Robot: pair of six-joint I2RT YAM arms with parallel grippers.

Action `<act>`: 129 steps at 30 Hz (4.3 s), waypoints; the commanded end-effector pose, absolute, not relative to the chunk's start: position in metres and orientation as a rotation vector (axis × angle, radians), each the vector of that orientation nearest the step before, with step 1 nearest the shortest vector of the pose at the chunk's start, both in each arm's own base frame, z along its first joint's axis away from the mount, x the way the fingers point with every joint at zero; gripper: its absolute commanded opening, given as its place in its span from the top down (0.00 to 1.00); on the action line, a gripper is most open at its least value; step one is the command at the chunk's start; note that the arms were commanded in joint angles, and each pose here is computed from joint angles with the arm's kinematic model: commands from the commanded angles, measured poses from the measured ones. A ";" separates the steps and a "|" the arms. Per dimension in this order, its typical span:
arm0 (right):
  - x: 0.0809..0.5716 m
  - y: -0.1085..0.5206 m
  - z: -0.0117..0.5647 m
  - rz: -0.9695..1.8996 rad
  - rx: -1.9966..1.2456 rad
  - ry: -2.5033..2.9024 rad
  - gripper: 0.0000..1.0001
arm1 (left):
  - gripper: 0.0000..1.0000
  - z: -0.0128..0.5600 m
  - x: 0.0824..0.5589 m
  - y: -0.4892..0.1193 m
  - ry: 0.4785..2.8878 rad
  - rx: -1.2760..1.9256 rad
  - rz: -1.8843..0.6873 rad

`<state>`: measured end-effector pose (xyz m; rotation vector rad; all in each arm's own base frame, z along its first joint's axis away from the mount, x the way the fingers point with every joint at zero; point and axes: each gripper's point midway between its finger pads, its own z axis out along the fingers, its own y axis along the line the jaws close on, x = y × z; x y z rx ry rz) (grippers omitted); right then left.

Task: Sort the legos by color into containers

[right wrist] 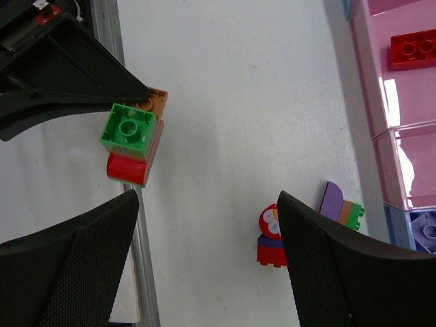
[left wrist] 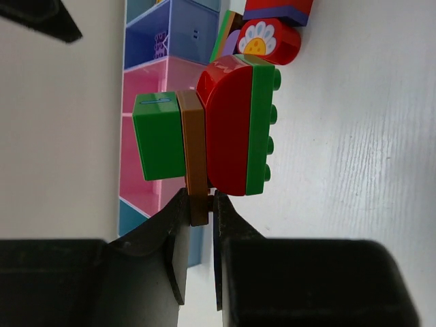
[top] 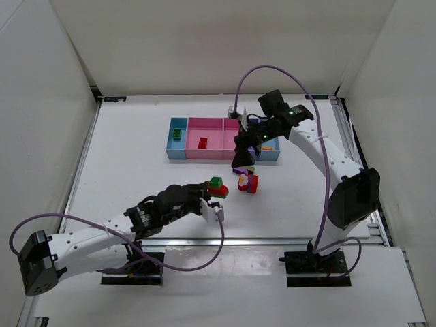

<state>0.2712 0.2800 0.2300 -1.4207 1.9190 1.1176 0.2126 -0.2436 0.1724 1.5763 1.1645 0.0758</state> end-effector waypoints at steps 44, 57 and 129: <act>0.223 0.317 0.229 1.032 -1.830 1.933 0.20 | 0.90 0.181 0.251 -0.258 0.889 1.597 0.357; 0.231 0.331 0.205 1.019 -1.837 1.986 0.20 | 0.90 0.199 0.259 -0.259 0.882 1.550 0.373; 0.426 0.482 0.214 0.900 -1.319 1.667 1.00 | 0.90 0.191 0.234 -0.212 1.155 1.481 0.277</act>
